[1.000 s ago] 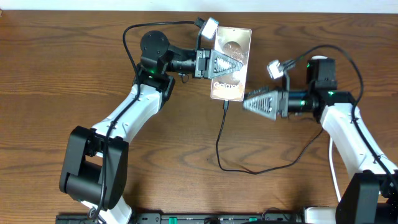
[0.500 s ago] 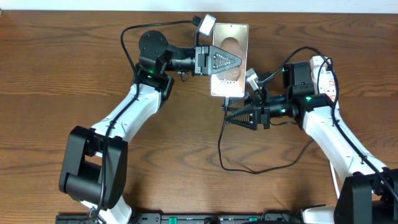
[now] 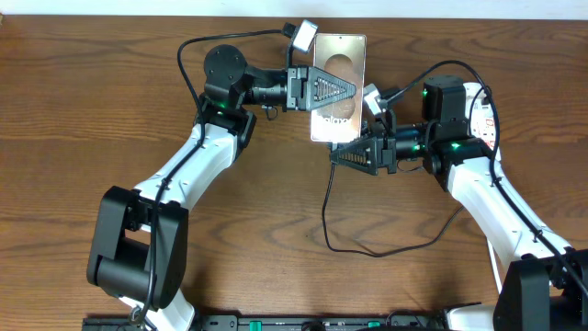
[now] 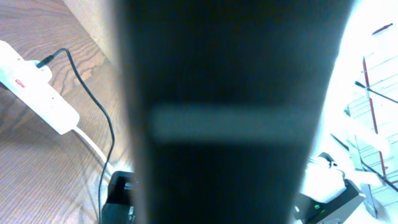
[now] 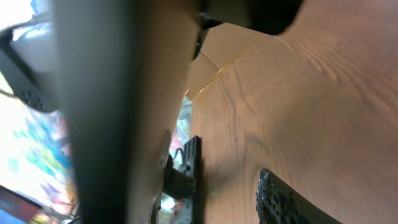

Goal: Plug charger to phone and switch on socket

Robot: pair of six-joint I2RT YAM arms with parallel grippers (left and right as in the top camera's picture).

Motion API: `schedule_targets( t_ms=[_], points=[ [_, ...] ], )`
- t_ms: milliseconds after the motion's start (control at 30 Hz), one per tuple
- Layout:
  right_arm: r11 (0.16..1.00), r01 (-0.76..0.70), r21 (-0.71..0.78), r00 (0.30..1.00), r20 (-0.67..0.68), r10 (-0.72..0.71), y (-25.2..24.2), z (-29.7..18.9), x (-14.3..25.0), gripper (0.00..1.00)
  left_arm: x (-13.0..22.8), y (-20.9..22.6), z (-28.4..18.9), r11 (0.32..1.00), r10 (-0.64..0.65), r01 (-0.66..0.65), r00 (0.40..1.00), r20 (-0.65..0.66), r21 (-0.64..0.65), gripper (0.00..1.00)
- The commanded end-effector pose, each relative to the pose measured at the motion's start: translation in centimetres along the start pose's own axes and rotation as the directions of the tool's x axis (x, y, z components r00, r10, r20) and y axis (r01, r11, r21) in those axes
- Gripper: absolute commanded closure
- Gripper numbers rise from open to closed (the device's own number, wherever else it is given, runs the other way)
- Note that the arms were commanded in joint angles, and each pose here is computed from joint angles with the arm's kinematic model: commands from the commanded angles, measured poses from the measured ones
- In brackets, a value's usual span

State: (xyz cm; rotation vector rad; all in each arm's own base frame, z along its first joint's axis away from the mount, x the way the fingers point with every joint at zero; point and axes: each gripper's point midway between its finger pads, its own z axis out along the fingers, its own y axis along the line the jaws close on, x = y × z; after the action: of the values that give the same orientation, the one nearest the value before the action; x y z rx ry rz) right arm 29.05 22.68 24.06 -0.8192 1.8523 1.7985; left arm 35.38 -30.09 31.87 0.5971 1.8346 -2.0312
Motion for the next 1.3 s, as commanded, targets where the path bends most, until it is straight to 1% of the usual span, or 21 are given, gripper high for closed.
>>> schedule_targets(
  t_ms=[0,67,233,367,500,600,800,900,1000,1067,1100,1167,1233,1267],
  points=[
    [0.992,-0.127,0.016,0.992,0.0,0.127,0.0,0.2,0.0,0.45,-0.5,-1.6,0.2,0.999,0.041,-0.042,0.999,0.021,0.01,0.93],
    [0.987,-0.161,0.023,0.987,0.014,0.16,0.0,-0.3,-0.3,0.44,-0.9,-1.5,0.1,0.999,0.035,-0.036,0.999,0.041,0.004,0.93],
    [0.992,-0.115,0.048,0.993,0.036,0.113,1.6,-1.1,-0.9,0.4,-2.7,-1.1,-0.2,1.0,-0.014,0.017,0.989,0.147,-0.016,0.93],
    [0.977,-0.121,0.175,0.992,0.042,0.116,0.6,-1.9,0.8,0.4,-4.3,-0.8,-0.5,0.999,-0.018,0.027,0.971,0.238,-0.033,0.93],
    [0.986,-0.106,0.127,0.994,0.041,0.101,1.2,-2.1,2.0,0.42,-4.6,-0.6,0.0,0.999,-0.026,0.037,0.961,0.277,-0.035,0.93],
    [0.988,-0.094,0.122,0.994,0.061,0.087,0.8,-2.7,2.1,0.45,-4.1,-0.6,0.5,0.999,-0.032,0.042,0.965,0.261,-0.03,0.93],
    [0.989,-0.059,0.138,0.992,0.117,0.043,0.2,-4.3,0.7,0.44,-2.5,-1.3,1.1,1.0,-0.017,0.018,0.986,0.166,-0.004,0.93],
    [0.989,-0.052,0.137,0.991,0.131,0.034,0.4,-4.5,-0.2,0.47,-1.9,-1.6,1.2,1.0,-0.007,0.006,0.992,0.13,0.006,0.93],
    [0.991,-0.053,0.126,0.991,0.132,0.036,0.7,-4.2,-0.6,0.54,-1.8,-1.6,1.2,1.0,-0.007,0.006,0.992,0.128,0.007,0.93],
    [0.992,-0.052,0.118,0.992,0.124,0.037,0.9,-3.8,-0.6,0.62,-1.9,-1.6,1.2,1.0,-0.01,0.009,0.991,0.131,0.007,0.93],
    [0.992,-0.052,0.117,0.992,0.12,0.037,0.9,-3.6,-0.5,0.68,-1.9,-1.6,1.2,1.0,-0.01,0.009,0.991,0.131,0.007,0.93],
    [0.993,-0.05,0.111,0.993,0.113,0.037,1.0,-3.3,-0.4,0.74,-1.9,-1.6,1.2,1.0,-0.01,0.009,0.991,0.131,0.007,0.93],
    [0.993,-0.05,0.109,0.993,0.107,0.038,1.1,-3.0,-0.4,0.73,-1.9,-1.6,1.2,1.0,-0.01,0.009,0.991,0.133,0.007,0.93],
    [0.992,-0.061,0.114,0.993,0.111,0.048,0.9,-3.0,-0.4,0.68,-1.9,-1.6,1.2,1.0,-0.01,0.01,0.991,0.134,0.006,0.93]
  ],
)
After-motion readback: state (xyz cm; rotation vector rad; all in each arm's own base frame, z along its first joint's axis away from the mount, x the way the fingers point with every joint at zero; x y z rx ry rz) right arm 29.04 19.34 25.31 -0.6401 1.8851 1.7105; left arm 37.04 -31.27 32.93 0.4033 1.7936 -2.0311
